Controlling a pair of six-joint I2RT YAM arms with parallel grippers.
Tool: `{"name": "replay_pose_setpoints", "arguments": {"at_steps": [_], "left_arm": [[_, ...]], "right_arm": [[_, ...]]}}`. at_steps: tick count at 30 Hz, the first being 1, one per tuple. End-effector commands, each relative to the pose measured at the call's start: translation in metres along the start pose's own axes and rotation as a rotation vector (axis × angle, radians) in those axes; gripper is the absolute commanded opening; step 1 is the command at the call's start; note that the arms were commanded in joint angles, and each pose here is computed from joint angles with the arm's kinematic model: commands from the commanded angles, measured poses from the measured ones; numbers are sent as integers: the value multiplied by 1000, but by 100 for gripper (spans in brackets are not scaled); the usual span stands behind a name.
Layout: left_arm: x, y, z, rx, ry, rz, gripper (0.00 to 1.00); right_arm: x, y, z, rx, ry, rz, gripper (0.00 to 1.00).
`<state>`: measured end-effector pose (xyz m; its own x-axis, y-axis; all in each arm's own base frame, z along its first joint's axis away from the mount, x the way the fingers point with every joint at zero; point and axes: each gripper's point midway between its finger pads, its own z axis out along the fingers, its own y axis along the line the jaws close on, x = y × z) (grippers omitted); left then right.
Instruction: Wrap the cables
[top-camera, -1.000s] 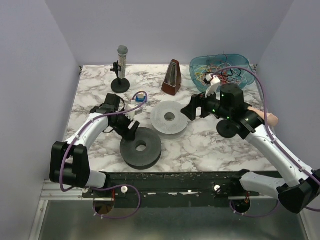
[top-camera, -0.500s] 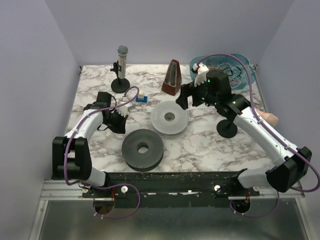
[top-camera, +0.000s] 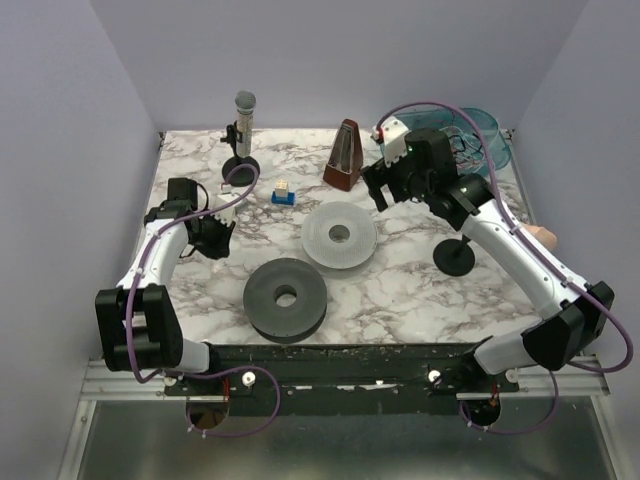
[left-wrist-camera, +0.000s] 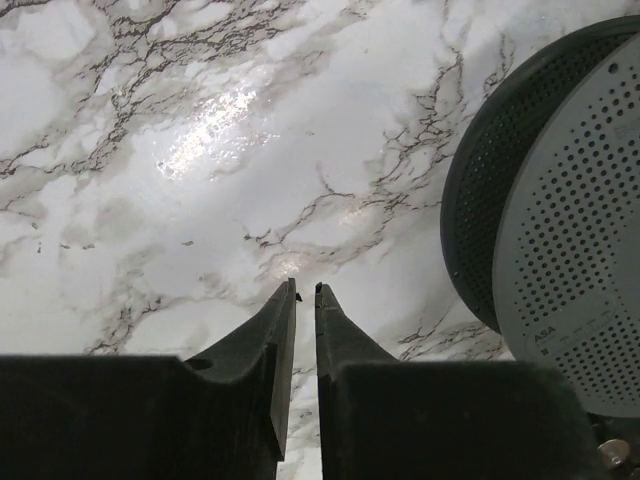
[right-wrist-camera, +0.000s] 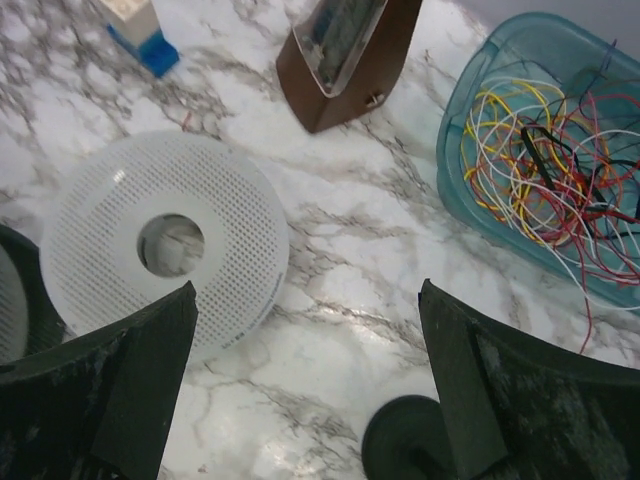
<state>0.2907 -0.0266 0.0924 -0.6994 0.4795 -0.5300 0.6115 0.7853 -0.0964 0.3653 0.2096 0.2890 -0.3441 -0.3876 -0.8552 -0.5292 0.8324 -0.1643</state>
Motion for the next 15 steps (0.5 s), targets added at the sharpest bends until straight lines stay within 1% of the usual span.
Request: {"name": "replay_pose_setpoints", "arguments": {"at_steps": [1, 2, 4, 6, 9, 11, 13, 15], "left_arm": [[-13, -12, -10, 36, -62, 43, 29], [-13, -13, -9, 41, -62, 39, 36], [-13, -12, -6, 39, -65, 34, 46], [-14, -10, -4, 33, -71, 31, 53], [-17, -11, -4, 34, -80, 30, 56], [-19, -12, -5, 40, -88, 37, 56], [-19, -14, -5, 53, -90, 43, 56], [-19, -16, -5, 61, -91, 53, 56]], "right_arm": [[75, 20, 4, -129, 249, -355, 100], [100, 28, 4, -188, 313, -463, 100], [133, 31, 1, -266, 414, -611, 100], [154, 24, 2, -289, 504, -713, 100], [187, 5, 3, -276, 670, -852, 98], [206, -5, 1, -251, 757, -898, 98], [220, -14, -3, -232, 823, -927, 97], [228, -22, -7, -224, 856, -928, 97]]}}
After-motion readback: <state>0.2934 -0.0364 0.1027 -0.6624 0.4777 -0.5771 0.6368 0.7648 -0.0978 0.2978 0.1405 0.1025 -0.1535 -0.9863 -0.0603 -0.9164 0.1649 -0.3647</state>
